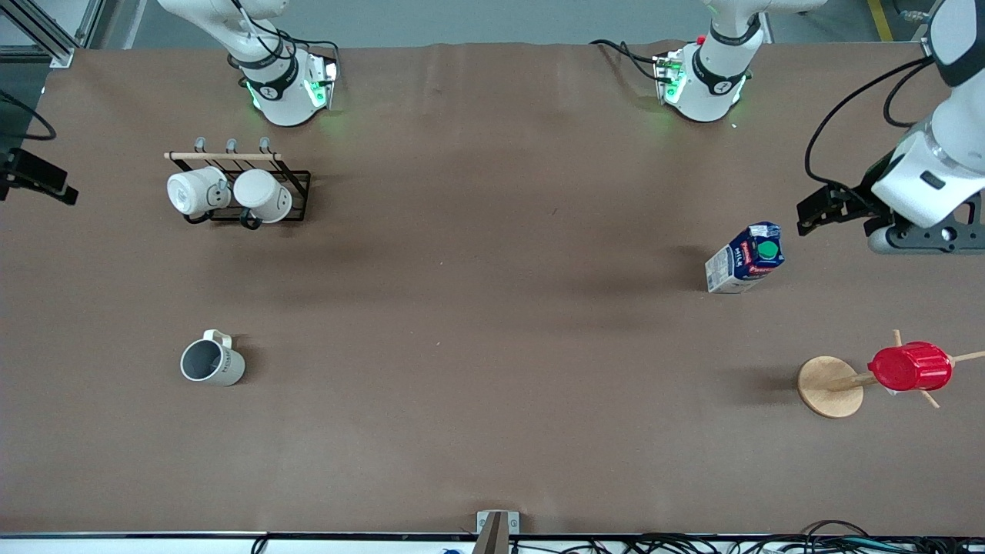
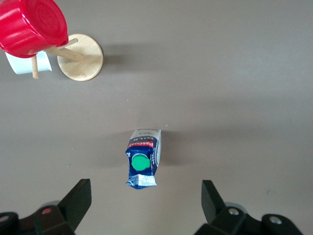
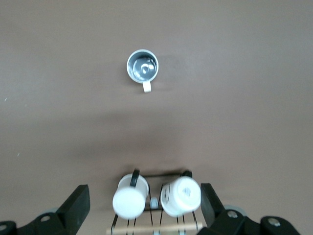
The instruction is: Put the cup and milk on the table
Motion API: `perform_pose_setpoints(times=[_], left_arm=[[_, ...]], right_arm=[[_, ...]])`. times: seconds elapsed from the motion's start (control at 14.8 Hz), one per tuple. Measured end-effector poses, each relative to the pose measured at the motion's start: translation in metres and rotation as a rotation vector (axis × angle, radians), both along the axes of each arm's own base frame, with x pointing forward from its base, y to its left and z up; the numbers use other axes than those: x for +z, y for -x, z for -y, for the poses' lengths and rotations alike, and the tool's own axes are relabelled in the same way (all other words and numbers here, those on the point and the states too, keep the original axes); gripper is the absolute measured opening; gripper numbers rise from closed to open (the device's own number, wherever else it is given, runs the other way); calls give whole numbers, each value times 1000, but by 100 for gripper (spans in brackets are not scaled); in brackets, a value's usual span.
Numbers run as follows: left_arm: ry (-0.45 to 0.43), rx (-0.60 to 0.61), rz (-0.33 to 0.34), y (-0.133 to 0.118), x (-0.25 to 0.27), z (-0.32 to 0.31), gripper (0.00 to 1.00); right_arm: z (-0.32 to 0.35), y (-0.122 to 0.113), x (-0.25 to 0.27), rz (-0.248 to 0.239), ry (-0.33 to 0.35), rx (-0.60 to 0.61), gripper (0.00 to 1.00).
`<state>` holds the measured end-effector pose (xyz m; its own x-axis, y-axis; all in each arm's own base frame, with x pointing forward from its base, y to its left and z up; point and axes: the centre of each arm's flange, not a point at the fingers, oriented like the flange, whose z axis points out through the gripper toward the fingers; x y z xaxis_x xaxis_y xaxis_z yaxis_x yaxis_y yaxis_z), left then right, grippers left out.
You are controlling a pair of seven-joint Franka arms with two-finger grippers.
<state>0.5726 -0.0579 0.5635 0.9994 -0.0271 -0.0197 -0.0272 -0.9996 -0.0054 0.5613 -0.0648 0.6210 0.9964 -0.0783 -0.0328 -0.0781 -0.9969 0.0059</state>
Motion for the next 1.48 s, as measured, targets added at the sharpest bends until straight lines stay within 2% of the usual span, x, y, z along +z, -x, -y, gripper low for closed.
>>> perform_pose_setpoints(times=[0.27,0.47,0.74,0.94,1.15,1.35,1.48], left_arm=[[2,16,10,-7,-61,-10,98],[3,21,14,-1,-106,-13,98],[2,25,7,8,-140,-16,97],[1,41,-9,13,-152,-26,96],[0,45,-17,20,-169,-29,95],[0,44,-27,28,-186,-29,95],[-1,44,-36,32,-191,-29,95]], right_arm=[[1,-45,-112,35,11,16,100],[0,-69,-188,37,19,28,100],[3,-97,-282,65,34,90,100],[3,-104,-331,61,39,110,100],[4,-106,-347,63,41,136,100],[5,-103,-366,104,49,146,96],[5,-99,-384,114,52,147,94]])
